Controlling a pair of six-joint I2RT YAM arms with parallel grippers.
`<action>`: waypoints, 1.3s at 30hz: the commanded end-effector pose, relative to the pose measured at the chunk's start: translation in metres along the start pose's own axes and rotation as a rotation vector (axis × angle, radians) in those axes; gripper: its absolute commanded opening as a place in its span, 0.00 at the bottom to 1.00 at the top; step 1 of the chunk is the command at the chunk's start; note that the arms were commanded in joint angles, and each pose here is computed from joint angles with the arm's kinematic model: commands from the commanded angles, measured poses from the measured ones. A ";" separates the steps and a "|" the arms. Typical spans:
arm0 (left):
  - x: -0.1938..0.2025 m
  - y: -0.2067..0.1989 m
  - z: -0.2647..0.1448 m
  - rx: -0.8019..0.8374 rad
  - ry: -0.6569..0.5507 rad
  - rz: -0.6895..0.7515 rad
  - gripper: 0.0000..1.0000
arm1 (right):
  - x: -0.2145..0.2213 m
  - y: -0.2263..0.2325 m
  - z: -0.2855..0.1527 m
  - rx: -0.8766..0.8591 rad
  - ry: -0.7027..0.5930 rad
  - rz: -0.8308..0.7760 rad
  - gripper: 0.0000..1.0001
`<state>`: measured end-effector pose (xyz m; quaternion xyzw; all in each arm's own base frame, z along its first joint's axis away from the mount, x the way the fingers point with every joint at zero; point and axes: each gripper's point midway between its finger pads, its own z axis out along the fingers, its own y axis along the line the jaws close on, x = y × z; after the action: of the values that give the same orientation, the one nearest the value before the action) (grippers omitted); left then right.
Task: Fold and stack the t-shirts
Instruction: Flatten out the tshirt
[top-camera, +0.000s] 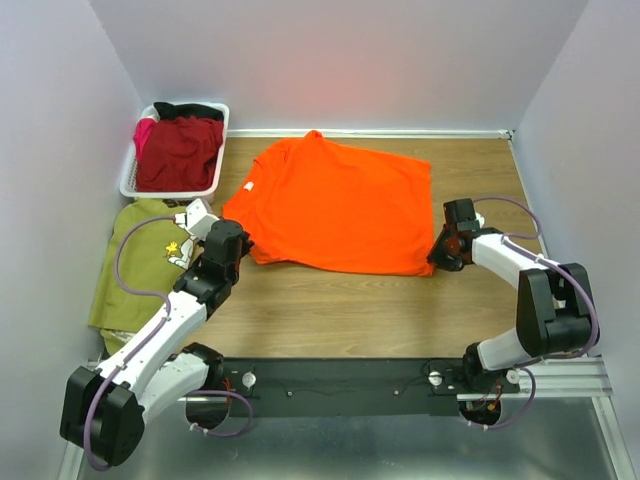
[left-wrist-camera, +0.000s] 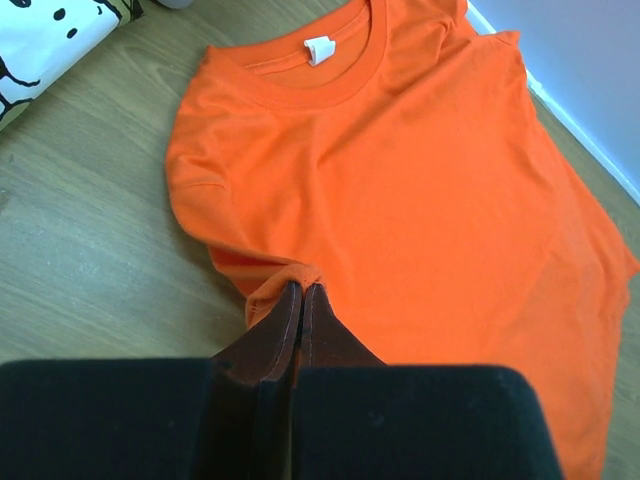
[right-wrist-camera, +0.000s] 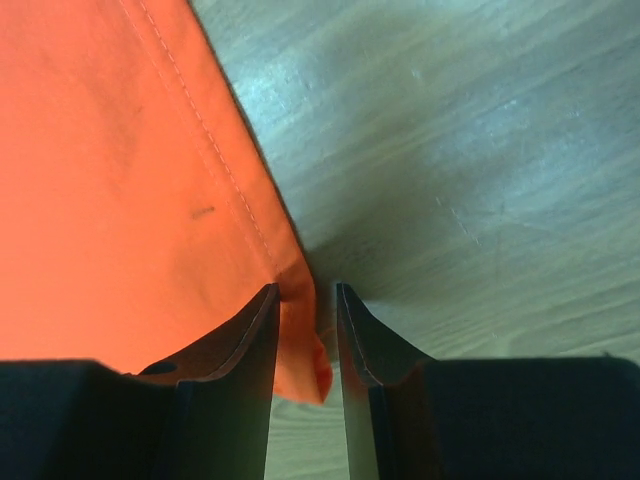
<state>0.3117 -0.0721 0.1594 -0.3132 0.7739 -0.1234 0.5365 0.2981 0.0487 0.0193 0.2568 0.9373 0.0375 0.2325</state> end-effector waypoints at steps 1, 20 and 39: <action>0.019 0.014 -0.008 -0.031 0.059 0.054 0.11 | -0.005 0.009 0.007 -0.012 -0.015 -0.027 0.37; 0.047 0.043 -0.042 -0.188 0.192 0.097 0.42 | -0.048 -0.020 0.003 0.227 -0.146 -0.060 0.01; 0.068 -0.004 -0.009 -0.022 0.219 0.140 0.44 | -0.073 -0.053 -0.010 0.454 -0.258 -0.029 0.01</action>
<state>0.2631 -0.0943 0.1154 -0.2805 0.8505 -0.0829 0.4372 0.3260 -0.0211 0.0440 0.2787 0.9004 -0.1734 0.2857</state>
